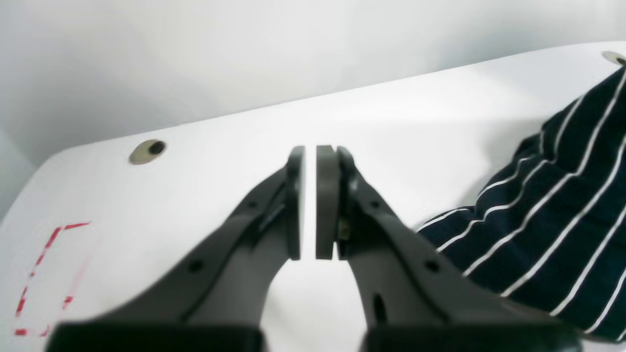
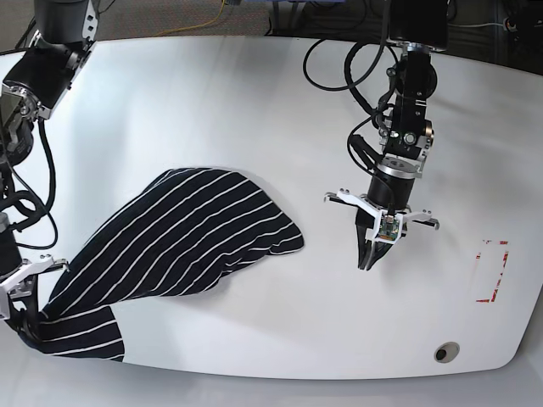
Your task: Layout the t-shirt on the table in an organized manner, then fold the t-shirt properly
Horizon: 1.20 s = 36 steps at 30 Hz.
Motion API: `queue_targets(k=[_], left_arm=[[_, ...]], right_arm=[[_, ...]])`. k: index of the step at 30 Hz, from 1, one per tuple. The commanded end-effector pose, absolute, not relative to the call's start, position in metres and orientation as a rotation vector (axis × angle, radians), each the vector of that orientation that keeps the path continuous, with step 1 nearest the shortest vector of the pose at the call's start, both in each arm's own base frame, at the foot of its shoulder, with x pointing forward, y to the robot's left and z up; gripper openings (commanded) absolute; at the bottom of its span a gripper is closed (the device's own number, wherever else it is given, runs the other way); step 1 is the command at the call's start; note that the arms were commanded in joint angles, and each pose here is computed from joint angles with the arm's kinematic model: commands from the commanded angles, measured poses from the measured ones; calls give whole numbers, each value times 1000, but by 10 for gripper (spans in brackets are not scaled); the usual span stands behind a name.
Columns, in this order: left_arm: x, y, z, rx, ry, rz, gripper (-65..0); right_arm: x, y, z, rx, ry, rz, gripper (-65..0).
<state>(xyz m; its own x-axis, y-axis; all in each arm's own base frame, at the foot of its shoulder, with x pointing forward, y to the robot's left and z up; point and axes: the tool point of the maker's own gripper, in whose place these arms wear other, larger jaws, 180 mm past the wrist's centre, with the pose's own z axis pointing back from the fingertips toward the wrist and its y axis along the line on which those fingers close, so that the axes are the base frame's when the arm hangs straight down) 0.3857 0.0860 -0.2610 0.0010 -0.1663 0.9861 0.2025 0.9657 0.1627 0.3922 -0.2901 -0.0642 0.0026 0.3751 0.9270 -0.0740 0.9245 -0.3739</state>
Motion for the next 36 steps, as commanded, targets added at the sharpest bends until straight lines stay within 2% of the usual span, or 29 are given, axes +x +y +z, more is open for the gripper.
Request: queue_targets(k=[1,4,7,10,11,12,14,26,36], left_arm=[[388,78,-245,-55,-1593,-296,-615],[386,57,-250,-129,-1577,-317,-545],[384,38,-259,-198,-1549,-334,-388],[390,26,-266,-237,-1528,-315,-180],[391,25,-269,-240,-1522,-308,-144],[392,21,-276,-248,-1502,-288,-78],[395,18,-287,-249,-1473,-258,-21],[435,10,-335,-252,-1333,-259,-16],[454,6,-350,-428,-1255,-55,-16]], right_arm=[[390,-290,-41,-262,-1601,369,-650],[390,-289,-44,-255,-1600,366,-650],[391,-285,-51,-232,-1594,356,-650],[391,-283,-55,-221,-1589,353,-650],[391,-282,-56,-220,-1589,352,-650],[391,-282,-57,-217,-1587,353,-650],[391,-282,-60,-215,-1578,353,-650],[390,-282,-67,-211,-1560,354,-650],[390,-281,-67,-205,-1562,356,-650]])
